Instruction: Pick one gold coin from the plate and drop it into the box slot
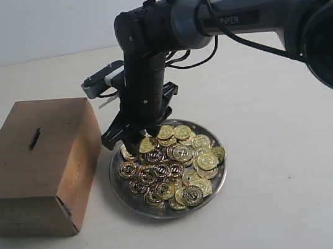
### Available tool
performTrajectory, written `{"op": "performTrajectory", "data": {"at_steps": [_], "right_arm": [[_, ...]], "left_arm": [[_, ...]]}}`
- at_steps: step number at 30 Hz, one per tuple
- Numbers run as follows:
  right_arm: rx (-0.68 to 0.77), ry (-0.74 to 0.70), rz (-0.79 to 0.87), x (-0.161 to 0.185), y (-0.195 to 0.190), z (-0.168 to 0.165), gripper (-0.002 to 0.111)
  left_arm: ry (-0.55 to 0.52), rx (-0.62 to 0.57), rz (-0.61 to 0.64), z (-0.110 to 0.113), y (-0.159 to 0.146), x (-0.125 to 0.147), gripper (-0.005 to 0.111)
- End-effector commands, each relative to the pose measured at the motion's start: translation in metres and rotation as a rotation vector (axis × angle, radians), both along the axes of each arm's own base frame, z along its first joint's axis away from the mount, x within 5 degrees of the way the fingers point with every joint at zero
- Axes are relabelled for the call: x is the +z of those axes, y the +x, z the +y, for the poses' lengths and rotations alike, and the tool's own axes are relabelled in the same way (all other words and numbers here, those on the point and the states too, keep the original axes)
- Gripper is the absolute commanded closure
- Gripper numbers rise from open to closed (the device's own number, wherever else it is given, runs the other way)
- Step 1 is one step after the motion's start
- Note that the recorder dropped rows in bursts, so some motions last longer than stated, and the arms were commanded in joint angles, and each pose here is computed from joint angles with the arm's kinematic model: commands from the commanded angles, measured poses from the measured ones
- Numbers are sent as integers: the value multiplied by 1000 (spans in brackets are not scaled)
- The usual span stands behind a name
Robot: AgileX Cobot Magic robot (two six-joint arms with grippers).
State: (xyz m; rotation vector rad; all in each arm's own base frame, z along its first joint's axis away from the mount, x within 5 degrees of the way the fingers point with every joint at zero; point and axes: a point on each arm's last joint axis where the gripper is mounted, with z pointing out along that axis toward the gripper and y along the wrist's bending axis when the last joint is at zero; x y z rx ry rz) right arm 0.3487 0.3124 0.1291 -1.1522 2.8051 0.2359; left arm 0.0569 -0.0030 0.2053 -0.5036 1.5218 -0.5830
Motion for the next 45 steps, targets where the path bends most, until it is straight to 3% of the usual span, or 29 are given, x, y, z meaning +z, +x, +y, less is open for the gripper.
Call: {"op": "performTrajectory", "data": {"at_steps": [1,30,45], "right_arm": [[-2,-17,11,-8,1,1,54],[-28,-4,-11,-6,5,4,59],[14,-75,-53,-7,1,6,59]], "left_arm": [[16,-5,-14,0,-1,1,107],[23,-5,-14,0,-1,1,107],[23,-5,-14,0,-1,1,107]]}}
